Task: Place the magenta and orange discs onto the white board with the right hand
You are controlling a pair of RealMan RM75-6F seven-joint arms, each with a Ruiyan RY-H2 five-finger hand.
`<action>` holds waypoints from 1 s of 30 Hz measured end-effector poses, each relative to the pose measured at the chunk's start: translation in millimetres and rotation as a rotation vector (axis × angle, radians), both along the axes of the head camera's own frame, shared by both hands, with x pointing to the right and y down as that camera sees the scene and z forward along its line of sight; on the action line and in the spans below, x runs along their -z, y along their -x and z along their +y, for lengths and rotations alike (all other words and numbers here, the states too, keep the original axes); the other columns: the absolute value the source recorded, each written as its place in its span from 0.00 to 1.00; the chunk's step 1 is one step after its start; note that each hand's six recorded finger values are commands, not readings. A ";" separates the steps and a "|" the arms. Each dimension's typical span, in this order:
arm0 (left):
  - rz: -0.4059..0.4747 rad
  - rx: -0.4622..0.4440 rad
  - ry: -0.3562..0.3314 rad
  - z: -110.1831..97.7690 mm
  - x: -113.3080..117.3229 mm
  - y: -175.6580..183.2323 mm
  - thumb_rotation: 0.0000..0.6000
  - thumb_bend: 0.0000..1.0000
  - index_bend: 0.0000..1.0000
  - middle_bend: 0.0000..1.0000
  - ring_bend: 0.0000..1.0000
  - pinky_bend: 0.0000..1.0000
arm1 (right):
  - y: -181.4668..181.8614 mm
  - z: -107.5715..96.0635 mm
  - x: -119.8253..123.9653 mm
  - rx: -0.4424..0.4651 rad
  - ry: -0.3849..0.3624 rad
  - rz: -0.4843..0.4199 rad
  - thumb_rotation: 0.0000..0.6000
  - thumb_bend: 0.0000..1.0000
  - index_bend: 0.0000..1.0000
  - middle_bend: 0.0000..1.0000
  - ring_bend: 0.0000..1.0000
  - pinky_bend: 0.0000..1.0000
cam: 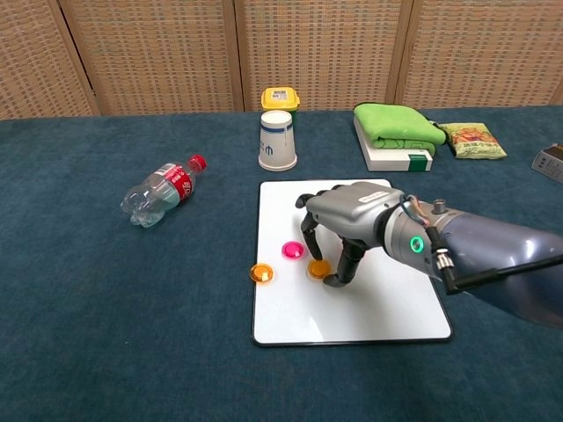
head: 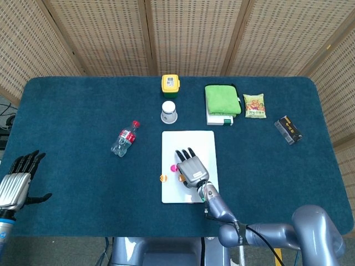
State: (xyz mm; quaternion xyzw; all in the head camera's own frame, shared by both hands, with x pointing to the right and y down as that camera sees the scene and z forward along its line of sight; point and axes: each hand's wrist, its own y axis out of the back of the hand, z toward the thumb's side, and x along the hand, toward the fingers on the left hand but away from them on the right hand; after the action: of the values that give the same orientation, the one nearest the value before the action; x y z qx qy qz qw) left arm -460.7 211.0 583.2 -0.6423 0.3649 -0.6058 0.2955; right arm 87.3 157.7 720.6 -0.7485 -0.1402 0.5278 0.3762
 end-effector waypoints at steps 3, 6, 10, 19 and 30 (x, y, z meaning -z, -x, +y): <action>-0.001 0.000 -0.001 -0.2 -0.1 0.1 1.00 0.00 0.00 0.00 0.00 0.00 | -0.2 -0.3 0.0 -0.002 0.002 -0.003 1.00 0.36 0.46 0.04 0.00 0.02; -0.001 0.000 -0.001 -0.1 0.0 0.3 1.00 0.00 0.00 0.00 0.00 0.00 | -0.5 -0.2 0.0 0.000 0.002 -0.003 1.00 0.36 0.42 0.04 0.00 0.02; -0.001 -0.001 0.000 -0.1 -0.3 0.2 1.00 0.00 0.00 0.00 0.00 0.00 | -0.7 0.3 0.7 0.001 0.004 -0.007 1.00 0.36 0.39 0.04 0.00 0.02; -0.002 -0.001 -0.001 -0.3 -0.1 0.0 1.00 0.00 0.00 0.00 0.00 0.00 | -0.9 2.3 2.5 0.001 0.005 -0.015 1.00 0.36 0.39 0.04 0.00 0.02; 0.007 0.001 -0.003 -0.2 0.6 0.0 1.00 0.00 0.00 0.00 0.00 0.00 | -31.6 -27.9 47.5 -0.056 -0.090 -0.073 1.00 0.35 0.37 0.04 0.00 0.02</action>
State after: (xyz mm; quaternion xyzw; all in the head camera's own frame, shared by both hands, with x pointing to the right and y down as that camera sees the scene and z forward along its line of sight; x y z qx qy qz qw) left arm -460.7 210.8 582.6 -0.6436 0.3672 -0.6033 0.2949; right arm 118.9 129.8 673.0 -0.7454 -0.1984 0.5034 0.3894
